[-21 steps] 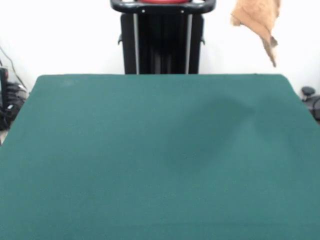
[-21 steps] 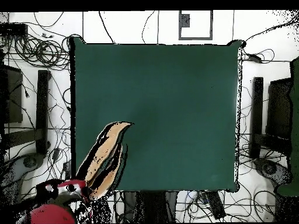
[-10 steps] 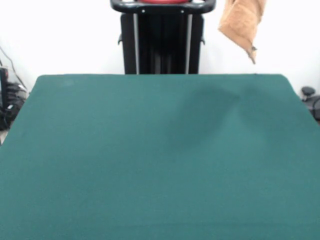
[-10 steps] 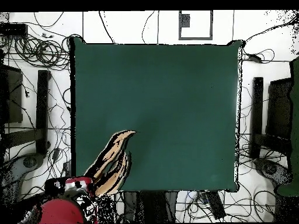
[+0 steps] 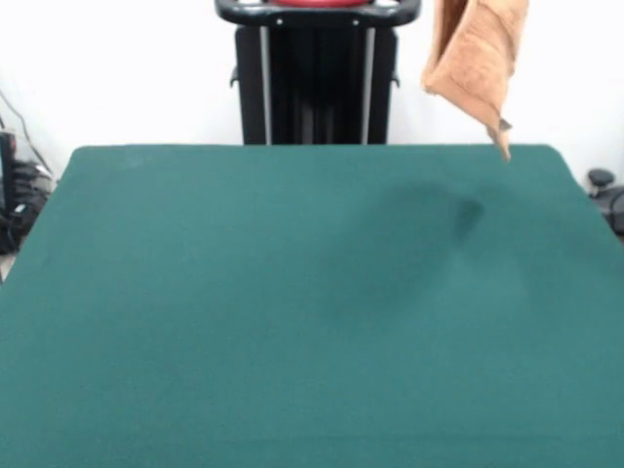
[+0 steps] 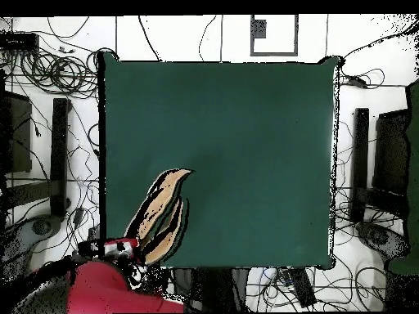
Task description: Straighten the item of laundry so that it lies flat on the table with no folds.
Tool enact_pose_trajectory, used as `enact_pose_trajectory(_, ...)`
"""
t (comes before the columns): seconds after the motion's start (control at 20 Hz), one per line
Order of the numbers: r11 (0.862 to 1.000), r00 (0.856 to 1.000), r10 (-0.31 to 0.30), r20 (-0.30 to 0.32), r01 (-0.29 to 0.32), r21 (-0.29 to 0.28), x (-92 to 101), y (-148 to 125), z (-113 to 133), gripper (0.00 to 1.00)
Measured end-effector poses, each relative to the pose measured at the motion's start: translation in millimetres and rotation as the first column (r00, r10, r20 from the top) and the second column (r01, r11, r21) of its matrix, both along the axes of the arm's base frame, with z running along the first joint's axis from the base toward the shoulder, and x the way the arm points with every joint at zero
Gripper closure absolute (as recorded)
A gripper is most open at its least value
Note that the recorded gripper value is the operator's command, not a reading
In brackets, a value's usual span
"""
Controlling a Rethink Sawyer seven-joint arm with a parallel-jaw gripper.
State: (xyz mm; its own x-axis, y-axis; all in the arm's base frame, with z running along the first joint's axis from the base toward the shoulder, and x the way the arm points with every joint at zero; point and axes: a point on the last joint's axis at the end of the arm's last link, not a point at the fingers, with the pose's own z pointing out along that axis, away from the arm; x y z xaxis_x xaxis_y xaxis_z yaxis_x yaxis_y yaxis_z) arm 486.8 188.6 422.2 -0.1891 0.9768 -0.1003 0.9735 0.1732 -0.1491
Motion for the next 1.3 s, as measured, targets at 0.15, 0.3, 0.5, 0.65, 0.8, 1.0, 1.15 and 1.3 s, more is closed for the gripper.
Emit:
enact_pose_trajectory(0.15,1.0,1.0,-0.016,0.018,0.017,-0.011,8.2,-10.5,-10.3,1.0)
enact_pose_trajectory(0.3,0.999,0.999,-0.031,0.037,0.031,-0.022,15.7,-21.0,-17.8,1.0)
enact_pose_trajectory(0.5,0.999,0.998,-0.04,0.053,0.042,-0.034,22.6,-30.2,-25.4,1.0)
enact_pose_trajectory(0.65,0.998,0.997,-0.046,0.062,0.048,-0.041,26.8,-35.3,-29.2,1.0)
enact_pose_trajectory(0.8,0.996,0.995,-0.063,0.072,0.067,-0.052,37.5,-49.0,-40.5,1.0)
enact_pose_trajectory(1.0,0.995,0.993,-0.079,0.087,0.084,-0.061,51.5,-65.0,-54.7,1.0)
enact_pose_trajectory(1.15,0.993,0.991,-0.09,0.101,0.097,-0.066,62.2,-77.1,-66.1,1.0)
enact_pose_trajectory(1.3,0.992,0.989,-0.099,0.11,0.107,-0.07,73.1,-88.8,-80.1,1.0)
